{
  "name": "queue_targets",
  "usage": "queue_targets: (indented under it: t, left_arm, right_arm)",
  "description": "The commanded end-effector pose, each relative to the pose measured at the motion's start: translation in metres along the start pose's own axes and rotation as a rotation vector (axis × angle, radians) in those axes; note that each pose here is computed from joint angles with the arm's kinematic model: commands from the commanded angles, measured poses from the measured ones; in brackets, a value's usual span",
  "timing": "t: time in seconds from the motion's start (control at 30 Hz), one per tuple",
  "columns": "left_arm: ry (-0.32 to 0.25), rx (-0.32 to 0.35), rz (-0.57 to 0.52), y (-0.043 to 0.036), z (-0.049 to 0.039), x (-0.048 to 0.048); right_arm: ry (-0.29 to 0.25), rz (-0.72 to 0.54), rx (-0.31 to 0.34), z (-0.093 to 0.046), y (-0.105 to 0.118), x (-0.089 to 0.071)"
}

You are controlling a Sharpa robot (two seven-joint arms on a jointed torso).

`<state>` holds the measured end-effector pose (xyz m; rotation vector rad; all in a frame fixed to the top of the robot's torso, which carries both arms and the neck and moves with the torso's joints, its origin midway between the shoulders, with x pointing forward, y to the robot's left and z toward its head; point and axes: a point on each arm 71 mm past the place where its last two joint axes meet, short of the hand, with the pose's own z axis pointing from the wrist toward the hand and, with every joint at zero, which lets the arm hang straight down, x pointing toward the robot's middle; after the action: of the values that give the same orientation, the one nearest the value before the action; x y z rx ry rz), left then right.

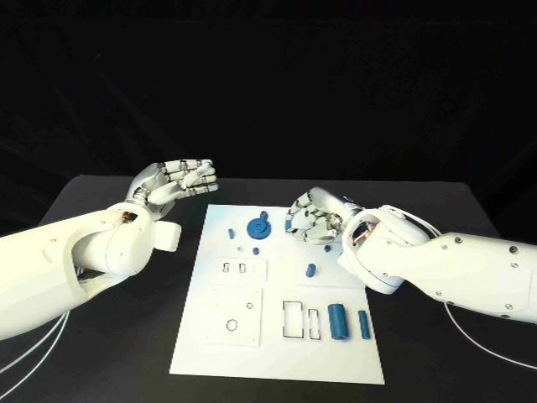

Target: Assemble the parts on the task board

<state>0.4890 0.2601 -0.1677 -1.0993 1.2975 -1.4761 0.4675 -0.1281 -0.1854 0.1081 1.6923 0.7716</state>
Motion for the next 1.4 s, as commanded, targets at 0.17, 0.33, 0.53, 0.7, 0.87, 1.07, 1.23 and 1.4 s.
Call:
queue_targets:
  t: [0.17, 0.33, 0.53, 0.7, 0.87, 1.07, 1.23, 1.4]
  left_arm:
    - [0.024, 0.002, -0.014, 0.0, 0.0015, 0.0049]
    - [0.029, -0.002, -0.017, 0.0005, 0.002, 0.0064]
    - [0.035, -0.008, -0.022, 0.001, 0.0022, 0.0076]
    - [0.038, -0.009, -0.023, 0.0011, 0.0023, 0.008]
    - [0.039, -0.01, -0.023, 0.0012, 0.0024, 0.0082]
    - [0.041, -0.011, -0.024, 0.0014, 0.0027, 0.0085]
    - [0.043, -0.011, -0.024, 0.0015, 0.0029, 0.0088]
    - [0.044, -0.012, -0.025, 0.0016, 0.0029, 0.0087]
  right_arm:
    - [0.033, -0.064, -0.012, 0.004, 0.022, 0.027]
    - [0.064, -0.074, -0.033, 0.004, 0.033, 0.048]
    - [0.087, -0.089, -0.047, 0.003, 0.039, 0.067]
    - [0.095, -0.1, -0.048, 0.002, 0.04, 0.077]
    - [0.101, -0.101, -0.053, 0.001, 0.043, 0.084]
    - [0.11, -0.101, -0.055, 0.001, 0.045, 0.09]
    - [0.114, -0.1, -0.052, 0.001, 0.046, 0.094]
    - [0.119, -0.099, -0.054, 0.001, 0.047, 0.097]
